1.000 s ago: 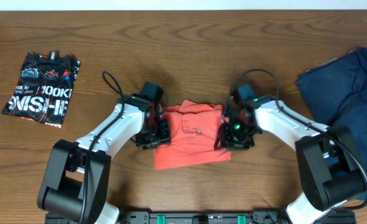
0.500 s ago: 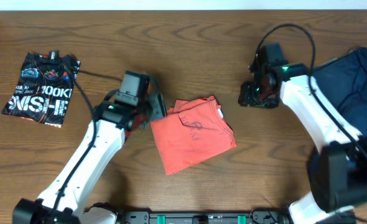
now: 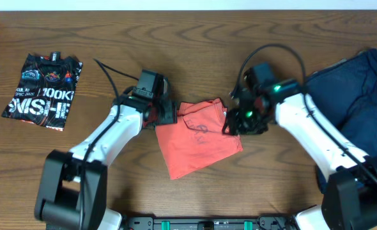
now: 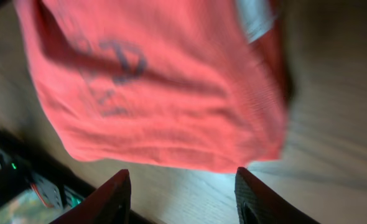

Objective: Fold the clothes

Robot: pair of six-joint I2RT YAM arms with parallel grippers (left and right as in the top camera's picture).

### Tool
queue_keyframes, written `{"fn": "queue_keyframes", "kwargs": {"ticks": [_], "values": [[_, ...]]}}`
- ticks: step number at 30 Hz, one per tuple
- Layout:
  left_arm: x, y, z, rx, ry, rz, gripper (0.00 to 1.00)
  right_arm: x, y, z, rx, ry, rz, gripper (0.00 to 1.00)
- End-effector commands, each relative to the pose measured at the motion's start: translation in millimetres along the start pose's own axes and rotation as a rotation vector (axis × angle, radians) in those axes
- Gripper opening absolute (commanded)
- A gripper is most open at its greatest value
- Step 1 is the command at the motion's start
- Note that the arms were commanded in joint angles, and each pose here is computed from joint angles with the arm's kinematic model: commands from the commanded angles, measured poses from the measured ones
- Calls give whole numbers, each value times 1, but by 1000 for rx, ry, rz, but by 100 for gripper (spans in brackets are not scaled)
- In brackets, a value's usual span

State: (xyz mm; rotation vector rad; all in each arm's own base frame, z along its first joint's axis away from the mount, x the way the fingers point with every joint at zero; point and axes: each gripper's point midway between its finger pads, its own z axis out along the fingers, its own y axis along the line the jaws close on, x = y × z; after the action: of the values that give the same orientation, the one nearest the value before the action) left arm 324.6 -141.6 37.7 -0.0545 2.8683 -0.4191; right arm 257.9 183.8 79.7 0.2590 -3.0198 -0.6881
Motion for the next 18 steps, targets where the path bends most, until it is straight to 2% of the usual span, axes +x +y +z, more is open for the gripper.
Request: {"fn": "queue_keyframes", "kwargs": {"ticks": [1, 7, 10, 14, 18], "values": [[18, 4, 10, 2, 94, 2, 63, 28, 6, 27, -49, 83, -34, 52], [61, 23, 21, -59, 249, -30, 64, 48, -13, 66, -40, 72, -54, 53], [82, 31, 18, -90, 325, -48, 63, 41, -42, 75, 84, 0, 15, 52], [110, 39, 5, -157, 441, -161, 60, 0, -72, 68, 243, -192, 25, 52], [129, 44, -7, -211, 516, -259, 60, -57, -71, 48, 229, -429, -2, 50]]}}
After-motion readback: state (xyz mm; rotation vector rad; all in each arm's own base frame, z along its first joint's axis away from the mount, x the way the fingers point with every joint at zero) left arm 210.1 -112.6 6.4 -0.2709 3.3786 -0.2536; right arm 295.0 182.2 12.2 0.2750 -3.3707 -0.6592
